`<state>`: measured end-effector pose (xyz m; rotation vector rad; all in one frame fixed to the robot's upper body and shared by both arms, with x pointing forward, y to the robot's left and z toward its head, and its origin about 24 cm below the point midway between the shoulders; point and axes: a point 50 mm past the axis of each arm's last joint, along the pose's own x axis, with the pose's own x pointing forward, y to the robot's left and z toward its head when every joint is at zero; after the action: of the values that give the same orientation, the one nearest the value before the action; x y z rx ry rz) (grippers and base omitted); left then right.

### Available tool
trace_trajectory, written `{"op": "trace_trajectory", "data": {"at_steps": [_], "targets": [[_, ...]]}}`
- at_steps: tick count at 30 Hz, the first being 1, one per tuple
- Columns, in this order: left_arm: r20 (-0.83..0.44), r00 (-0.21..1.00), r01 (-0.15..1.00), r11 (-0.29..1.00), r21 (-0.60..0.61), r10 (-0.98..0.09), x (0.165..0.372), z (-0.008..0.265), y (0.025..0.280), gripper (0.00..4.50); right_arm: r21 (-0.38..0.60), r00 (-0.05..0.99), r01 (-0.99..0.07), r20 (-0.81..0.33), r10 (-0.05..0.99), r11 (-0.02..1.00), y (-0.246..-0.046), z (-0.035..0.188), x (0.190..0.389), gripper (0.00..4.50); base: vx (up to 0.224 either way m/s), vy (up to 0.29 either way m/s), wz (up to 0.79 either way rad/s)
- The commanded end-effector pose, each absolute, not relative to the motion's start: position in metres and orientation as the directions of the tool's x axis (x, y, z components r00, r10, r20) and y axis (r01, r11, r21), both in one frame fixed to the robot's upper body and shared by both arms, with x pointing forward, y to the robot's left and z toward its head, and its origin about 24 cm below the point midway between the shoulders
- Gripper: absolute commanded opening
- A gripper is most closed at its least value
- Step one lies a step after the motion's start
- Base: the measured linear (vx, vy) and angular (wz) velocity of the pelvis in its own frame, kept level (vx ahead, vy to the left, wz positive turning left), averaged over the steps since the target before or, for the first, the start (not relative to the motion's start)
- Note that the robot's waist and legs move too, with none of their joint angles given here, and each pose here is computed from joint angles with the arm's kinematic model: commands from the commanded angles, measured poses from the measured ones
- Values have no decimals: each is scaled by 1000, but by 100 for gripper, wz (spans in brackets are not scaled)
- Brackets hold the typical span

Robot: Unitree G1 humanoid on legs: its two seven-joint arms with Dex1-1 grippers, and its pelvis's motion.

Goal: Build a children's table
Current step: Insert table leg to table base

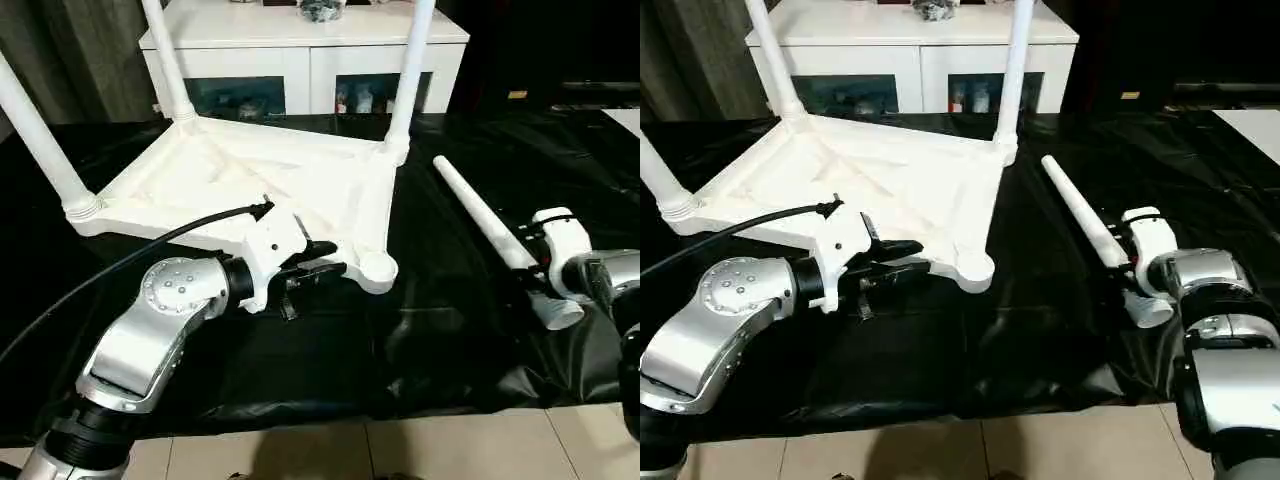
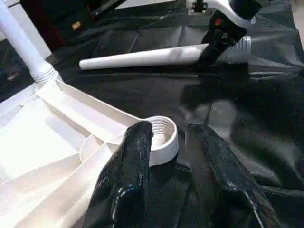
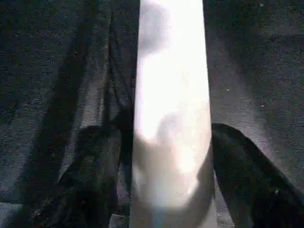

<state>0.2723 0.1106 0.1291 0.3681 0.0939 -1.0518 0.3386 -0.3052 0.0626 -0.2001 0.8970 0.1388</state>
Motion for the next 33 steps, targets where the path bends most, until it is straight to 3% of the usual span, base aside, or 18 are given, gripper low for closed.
{"op": "trace_trajectory", "data": {"at_steps": [1, 4, 13, 18, 20, 22, 24, 25, 27, 30, 33], "targets": [[-239, 513, 849, 445, 285, -825, 274, 136, 113, 147, -124, 624, -200, -781, 29, 972, -309, 68, 340, 259, 0, 0, 0], [-238, 514, 848, 447, 284, -824, 274, 136, 113, 147, -129, 630, -198, -777, 25, 972, -309, 68, 341, 221, 0, 0, 0], [-222, 556, 823, 496, 276, -801, 279, 139, 117, 147, -92, 688, -127, -725, 21, 988, -313, 71, 342, 187, 0, 0, 0], [-165, 684, 727, 646, 234, -710, 295, 145, 127, 147, 38, 804, -168, -573, 160, 985, -308, 94, 352, 186, 0, 0, 0], [-134, 730, 684, 715, 149, -671, 301, 148, 131, 180, 129, 840, -252, -463, 283, 959, -296, 108, 357, 185, 0, 0, 0], [-113, 742, 670, 739, 75, -661, 304, 150, 130, 186, 149, 854, -295, -402, 330, 944, -288, 115, 359, 185, 0, 0, 0], [-84, 749, 659, 752, -13, -658, 307, 154, 128, 224, 179, 855, -377, -311, 415, 909, -274, 123, 359, 185, 0, 0, 0], [-33, 751, 650, 747, -136, -659, 311, 161, 122, 224, 232, 810, -518, -176, 559, 823, -247, 133, 355, 185, 0, 0, 0], [42, 727, 672, 698, -250, -685, 315, 173, 110, 228, 290, 690, -684, -41, 722, 670, -212, 142, 342, 185, 0, 0, 0], [118, 627, 747, 550, -374, -770, 315, 188, 90, 268, 324, 545, -795, 11, 838, 513, -177, 138, 326, 184, 0, 0, 0], [135, 585, 766, 490, -416, -799, 315, 193, 82, 302, 337, 488, -826, 27, 872, 452, -165, 136, 320, 184, 0, 0, 0]]}}
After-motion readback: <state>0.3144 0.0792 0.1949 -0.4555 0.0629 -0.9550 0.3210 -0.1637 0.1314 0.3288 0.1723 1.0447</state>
